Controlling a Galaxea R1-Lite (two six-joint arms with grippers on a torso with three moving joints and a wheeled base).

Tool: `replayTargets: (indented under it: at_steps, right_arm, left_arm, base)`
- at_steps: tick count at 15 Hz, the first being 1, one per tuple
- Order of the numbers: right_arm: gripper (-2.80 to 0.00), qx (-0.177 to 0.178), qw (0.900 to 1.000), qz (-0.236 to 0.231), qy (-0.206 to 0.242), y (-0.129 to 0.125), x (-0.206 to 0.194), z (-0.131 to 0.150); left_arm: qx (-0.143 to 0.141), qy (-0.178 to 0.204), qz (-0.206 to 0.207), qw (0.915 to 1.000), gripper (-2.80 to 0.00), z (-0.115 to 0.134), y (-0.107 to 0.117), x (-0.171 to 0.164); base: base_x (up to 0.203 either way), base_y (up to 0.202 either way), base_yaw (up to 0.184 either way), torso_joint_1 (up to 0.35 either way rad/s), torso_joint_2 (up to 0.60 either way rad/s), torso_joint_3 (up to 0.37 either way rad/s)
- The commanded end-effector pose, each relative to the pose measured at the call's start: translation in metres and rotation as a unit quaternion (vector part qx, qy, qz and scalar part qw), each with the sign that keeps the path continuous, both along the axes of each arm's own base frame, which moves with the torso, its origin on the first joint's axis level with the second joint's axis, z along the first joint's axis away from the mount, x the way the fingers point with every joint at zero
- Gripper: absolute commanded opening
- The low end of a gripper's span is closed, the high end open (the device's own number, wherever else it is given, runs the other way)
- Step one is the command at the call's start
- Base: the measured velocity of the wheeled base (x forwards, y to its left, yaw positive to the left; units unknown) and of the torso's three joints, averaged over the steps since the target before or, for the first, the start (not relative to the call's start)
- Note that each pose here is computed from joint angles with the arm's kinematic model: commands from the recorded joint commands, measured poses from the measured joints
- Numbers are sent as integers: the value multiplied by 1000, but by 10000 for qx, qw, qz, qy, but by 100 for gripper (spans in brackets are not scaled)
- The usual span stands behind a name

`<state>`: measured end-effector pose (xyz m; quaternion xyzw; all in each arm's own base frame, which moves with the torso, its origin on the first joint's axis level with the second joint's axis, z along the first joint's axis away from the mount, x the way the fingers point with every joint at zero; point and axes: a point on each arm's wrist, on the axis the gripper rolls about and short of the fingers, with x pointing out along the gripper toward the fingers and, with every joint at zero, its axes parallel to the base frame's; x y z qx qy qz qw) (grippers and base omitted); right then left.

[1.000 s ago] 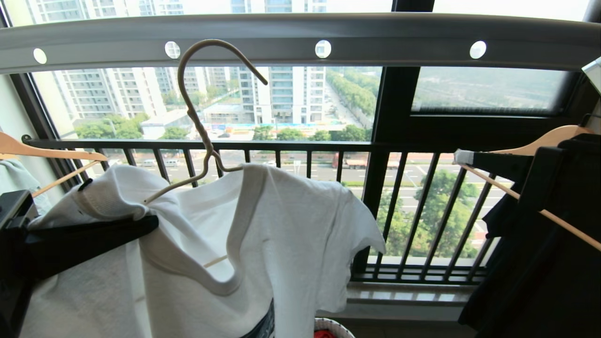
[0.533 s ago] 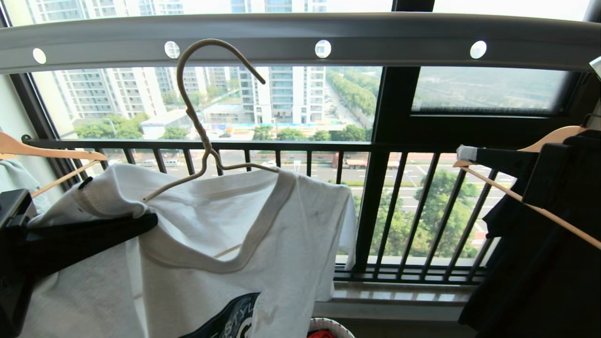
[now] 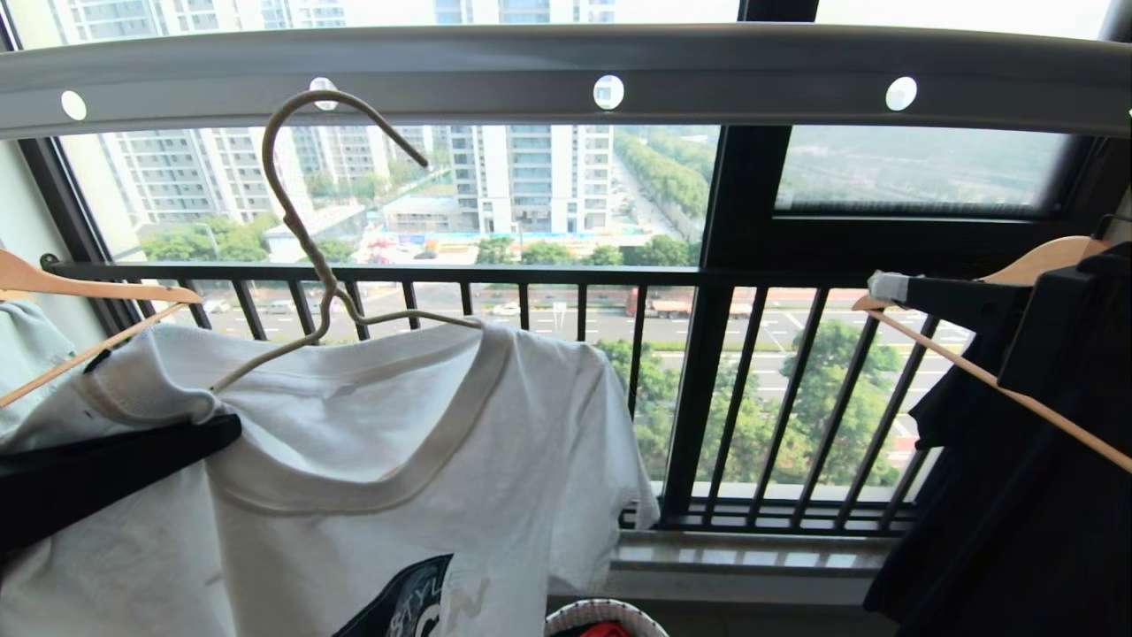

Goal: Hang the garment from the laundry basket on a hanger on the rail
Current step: Hang the clothes rack on the clothesline

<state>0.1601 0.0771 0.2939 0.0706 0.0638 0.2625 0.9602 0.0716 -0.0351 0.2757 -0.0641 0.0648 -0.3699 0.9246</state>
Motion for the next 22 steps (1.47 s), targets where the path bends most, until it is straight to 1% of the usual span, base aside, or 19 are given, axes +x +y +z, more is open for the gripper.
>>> replayTargets:
  at_steps: [1, 4, 7, 9, 11, 12, 15, 17, 19, 22]
  right_arm:
    - [-280, 22, 10000, 11, -14, 1, 1, 0]
    - [-280, 18, 10000, 11, -25, 0, 0, 1]
    - [-280, 36, 10000, 19, -61, 0, -2, 3]
    - [-280, 48, 9999, 27, -87, -1, -3, 4]
    - [-280, 65, 9998, 135, -121, 1, -7, 5]
    - [-280, 72, 9998, 149, -134, 1, -8, 6]
    - [-280, 98, 9997, 157, -187, 0, -12, 8]
    - [-280, 120, 9995, 165, -231, -2, -14, 9]
    - [-280, 120, 9995, 165, -231, -1, -14, 9]
    - [-280, 120, 9995, 165, -231, -1, -14, 9]
  left_arm:
    - [-56, -176, 294, 9994, -280, -2, 6, -14]
    - [7, -192, 1062, 9942, -280, -6, 9, -13]
    - [-26, -350, 1547, 9873, -280, -3, 14, -19]
    - [-50, -411, 1773, 9833, -280, -3, 16, -23]
    - [-40, -437, 2170, 9752, -280, 0, 19, -20]
    - [-41, -461, 2219, 9740, -280, 2, 19, -20]
    - [87, -368, 2243, 9738, -280, 3, 16, -9]
    - [148, -472, 2238, 9734, -280, 11, 15, -5]
    - [237, -490, 2230, 9733, -280, 17, 12, 3]
    - [342, -409, 2227, 9734, -280, 17, 10, 12]
  base:
    - [0, 0, 0, 0, 0, 0]
    - [0, 0, 0, 0, 0, 0]
    - [0, 0, 0, 0, 0, 0]
    - [0, 0, 0, 0, 0, 0]
    - [0, 0, 0, 0, 0, 0]
    - [0, 0, 0, 0, 0, 0]
    - [0, 0, 0, 0, 0, 0]
    - [0, 0, 0, 0, 0, 0]
    - [0, 0, 0, 0, 0, 0]
    - [0, 0, 0, 0, 0, 0]
